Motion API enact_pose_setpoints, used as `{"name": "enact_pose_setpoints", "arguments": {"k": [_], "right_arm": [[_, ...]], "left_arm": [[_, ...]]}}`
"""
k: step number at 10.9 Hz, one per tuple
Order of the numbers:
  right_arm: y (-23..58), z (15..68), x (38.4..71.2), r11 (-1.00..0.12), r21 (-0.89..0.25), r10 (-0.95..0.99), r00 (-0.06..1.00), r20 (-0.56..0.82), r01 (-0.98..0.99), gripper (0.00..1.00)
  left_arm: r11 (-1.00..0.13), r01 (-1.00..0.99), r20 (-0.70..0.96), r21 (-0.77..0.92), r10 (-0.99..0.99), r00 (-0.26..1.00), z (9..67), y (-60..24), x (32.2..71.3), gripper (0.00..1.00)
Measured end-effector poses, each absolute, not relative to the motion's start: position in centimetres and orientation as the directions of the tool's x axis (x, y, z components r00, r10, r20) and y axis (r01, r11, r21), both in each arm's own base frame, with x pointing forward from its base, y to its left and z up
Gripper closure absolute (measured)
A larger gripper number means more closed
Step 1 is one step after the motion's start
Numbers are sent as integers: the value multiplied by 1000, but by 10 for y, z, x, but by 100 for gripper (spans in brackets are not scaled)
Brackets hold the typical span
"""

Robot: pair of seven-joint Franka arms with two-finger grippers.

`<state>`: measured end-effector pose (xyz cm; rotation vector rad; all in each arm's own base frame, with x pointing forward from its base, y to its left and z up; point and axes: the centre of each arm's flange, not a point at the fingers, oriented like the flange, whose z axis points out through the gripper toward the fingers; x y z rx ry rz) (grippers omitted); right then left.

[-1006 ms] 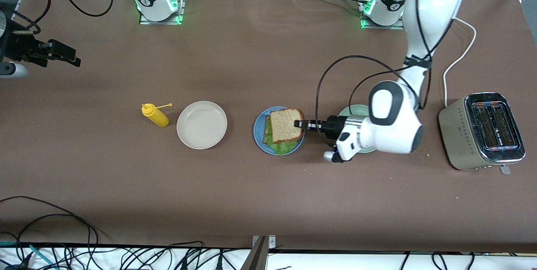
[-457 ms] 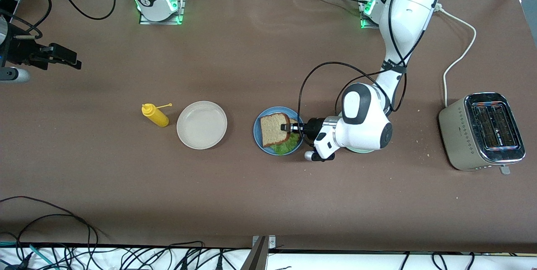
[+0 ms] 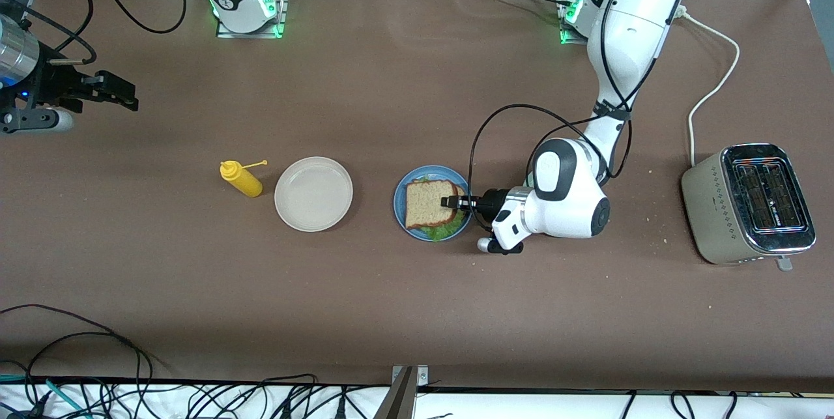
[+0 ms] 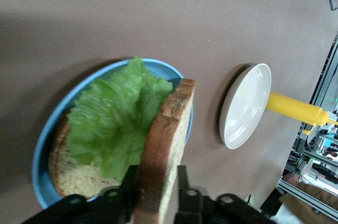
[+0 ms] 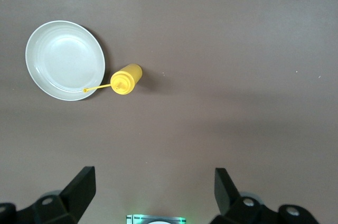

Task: Make sandwich in blue plate with both arms

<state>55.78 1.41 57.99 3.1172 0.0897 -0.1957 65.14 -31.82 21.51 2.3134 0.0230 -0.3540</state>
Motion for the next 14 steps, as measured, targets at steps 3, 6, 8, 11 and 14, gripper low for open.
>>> {"name": "enact_pose_setpoints", "arguments": {"k": [3, 6, 8, 11, 14], "right_arm": [[9, 578, 559, -999, 14, 46, 991, -128, 48, 0], [8, 579, 559, -999, 14, 46, 991, -126, 48, 0], [8, 579, 559, -999, 14, 45, 991, -126, 48, 0], [8, 579, 559, -999, 13, 45, 991, -127, 47, 0], [8, 579, 560, -999, 13, 45, 991, -128, 47, 0]], "left_arm": [[-710, 157, -287, 686, -66, 956, 198, -300, 651, 28], [-711, 186, -319, 678, -57, 946, 196, -270, 656, 0], [-750, 135, -286, 647, -74, 955, 214, -242, 667, 0], [-778, 91, -251, 621, -88, 964, 263, -197, 678, 0], [-903, -101, -129, 418, -169, 977, 346, -150, 678, 0]]}}
